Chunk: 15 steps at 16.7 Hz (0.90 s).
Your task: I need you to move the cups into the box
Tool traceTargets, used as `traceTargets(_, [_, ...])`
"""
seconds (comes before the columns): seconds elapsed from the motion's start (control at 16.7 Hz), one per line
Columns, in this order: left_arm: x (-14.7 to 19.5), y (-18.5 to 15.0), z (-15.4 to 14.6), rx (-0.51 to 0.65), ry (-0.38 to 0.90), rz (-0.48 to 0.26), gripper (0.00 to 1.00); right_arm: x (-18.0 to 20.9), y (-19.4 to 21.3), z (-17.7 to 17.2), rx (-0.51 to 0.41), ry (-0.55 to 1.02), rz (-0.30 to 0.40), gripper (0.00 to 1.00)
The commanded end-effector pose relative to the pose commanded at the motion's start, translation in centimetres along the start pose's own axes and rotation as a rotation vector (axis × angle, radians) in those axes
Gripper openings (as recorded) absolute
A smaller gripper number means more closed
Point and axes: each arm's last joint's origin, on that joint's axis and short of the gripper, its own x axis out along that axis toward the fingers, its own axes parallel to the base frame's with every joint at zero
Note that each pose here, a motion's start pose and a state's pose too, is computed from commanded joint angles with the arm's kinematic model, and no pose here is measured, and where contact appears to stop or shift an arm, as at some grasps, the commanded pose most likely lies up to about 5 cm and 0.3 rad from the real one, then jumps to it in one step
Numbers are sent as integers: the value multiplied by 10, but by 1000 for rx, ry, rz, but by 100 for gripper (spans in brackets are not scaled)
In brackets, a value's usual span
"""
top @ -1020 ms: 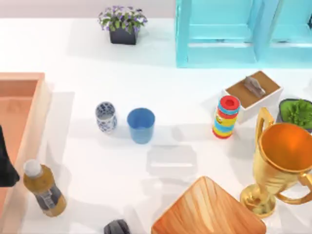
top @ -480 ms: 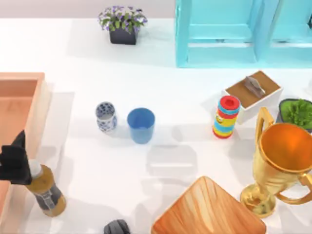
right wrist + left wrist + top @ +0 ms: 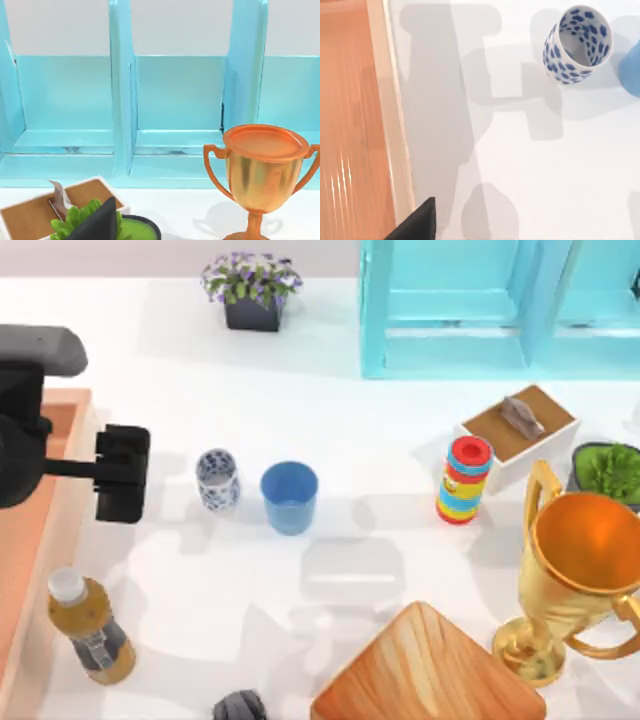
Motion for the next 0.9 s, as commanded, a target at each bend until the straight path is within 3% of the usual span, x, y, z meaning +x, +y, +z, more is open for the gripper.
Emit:
traceTargets(0.42, [63, -52, 109, -79, 343, 25, 100, 0, 0, 0, 0, 0, 0, 100])
traceTargets(0.66, [111, -72, 138, -120, 478, 80, 100, 0, 0, 0, 0, 0, 0, 100])
traceTargets(0.9, [145, -80, 146, -142, 573, 136, 100, 0, 0, 0, 0, 0, 0, 100])
